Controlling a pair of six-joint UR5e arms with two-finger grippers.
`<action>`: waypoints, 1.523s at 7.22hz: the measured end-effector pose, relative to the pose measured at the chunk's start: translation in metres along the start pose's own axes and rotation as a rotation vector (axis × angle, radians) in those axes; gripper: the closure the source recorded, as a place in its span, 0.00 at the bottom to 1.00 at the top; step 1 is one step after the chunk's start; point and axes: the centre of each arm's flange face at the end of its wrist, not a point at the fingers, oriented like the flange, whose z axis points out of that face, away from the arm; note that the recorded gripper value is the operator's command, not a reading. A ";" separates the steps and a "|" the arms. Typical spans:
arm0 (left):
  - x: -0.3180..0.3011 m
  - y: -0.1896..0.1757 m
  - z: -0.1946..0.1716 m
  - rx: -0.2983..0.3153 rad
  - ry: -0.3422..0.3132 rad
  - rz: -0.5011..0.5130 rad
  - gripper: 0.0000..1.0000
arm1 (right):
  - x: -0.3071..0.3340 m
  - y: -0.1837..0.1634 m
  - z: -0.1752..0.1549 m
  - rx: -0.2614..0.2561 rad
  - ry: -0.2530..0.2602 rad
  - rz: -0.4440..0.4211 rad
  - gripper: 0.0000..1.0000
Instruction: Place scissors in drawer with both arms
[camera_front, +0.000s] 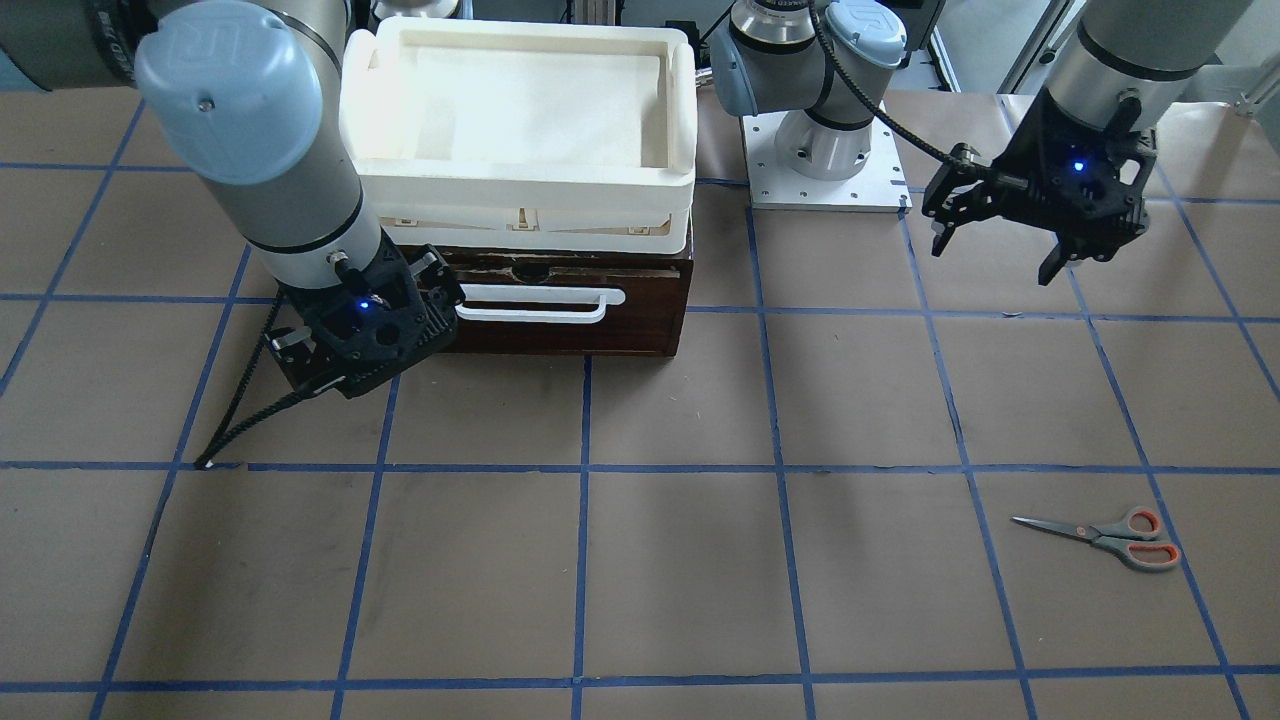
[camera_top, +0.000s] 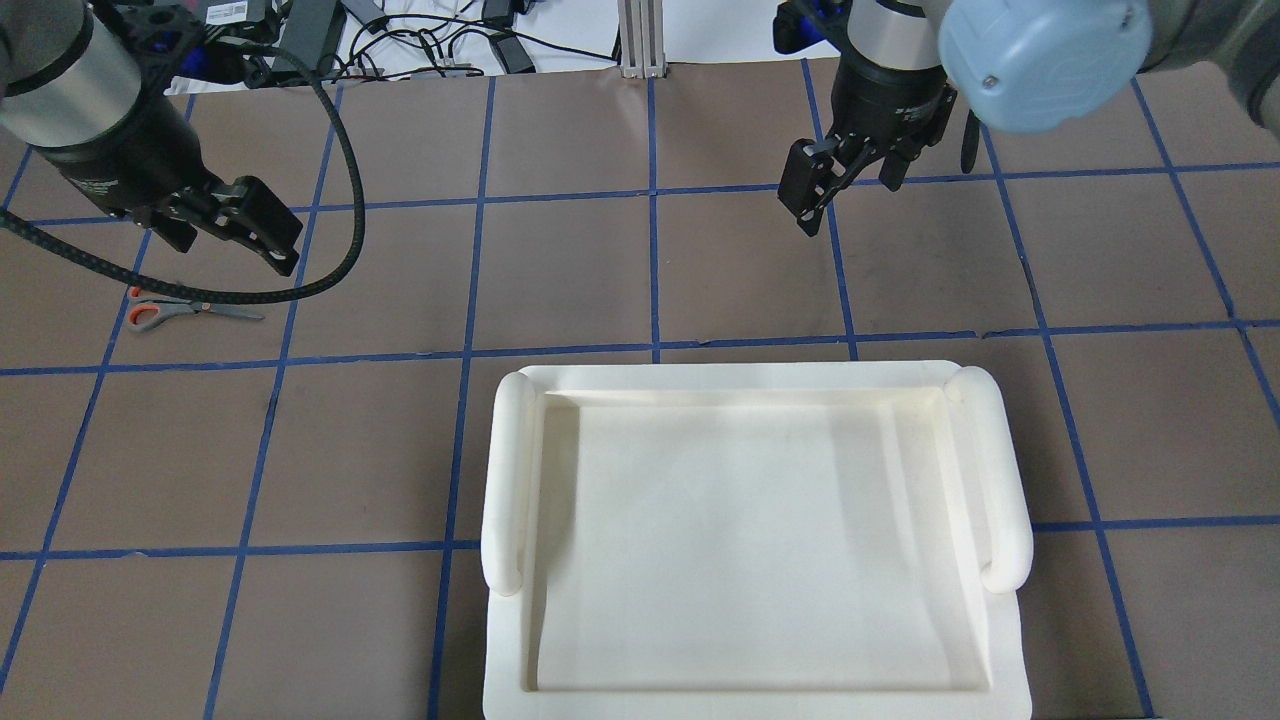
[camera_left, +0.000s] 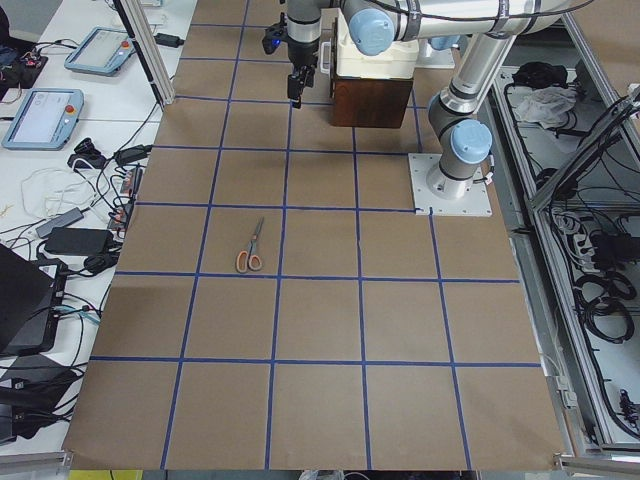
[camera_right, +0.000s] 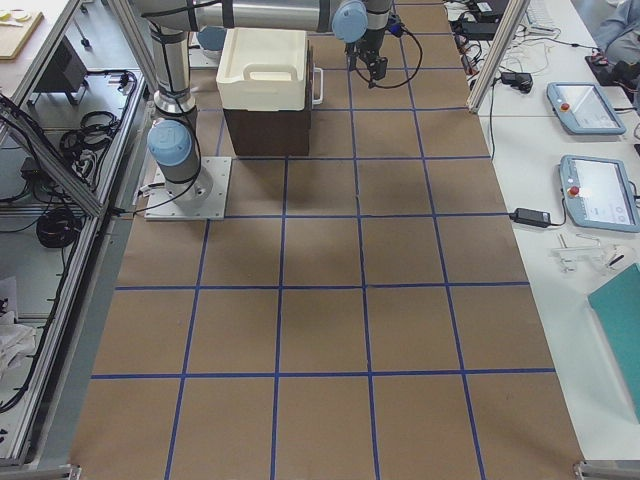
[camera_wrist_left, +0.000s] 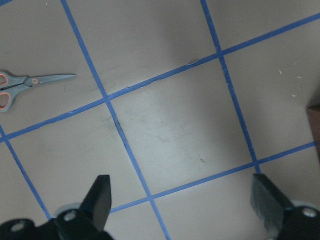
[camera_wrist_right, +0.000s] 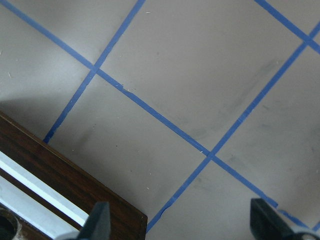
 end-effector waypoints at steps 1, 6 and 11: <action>-0.033 0.010 0.009 -0.015 0.009 0.110 0.00 | -0.005 -0.007 0.009 -0.001 -0.019 -0.106 0.00; -0.171 0.028 0.095 -0.055 0.047 0.545 0.00 | -0.039 -0.017 0.026 -0.056 -0.061 -0.245 0.00; -0.234 0.002 0.194 -0.042 0.009 0.838 0.00 | -0.046 -0.023 0.052 -0.106 -0.126 -0.528 0.00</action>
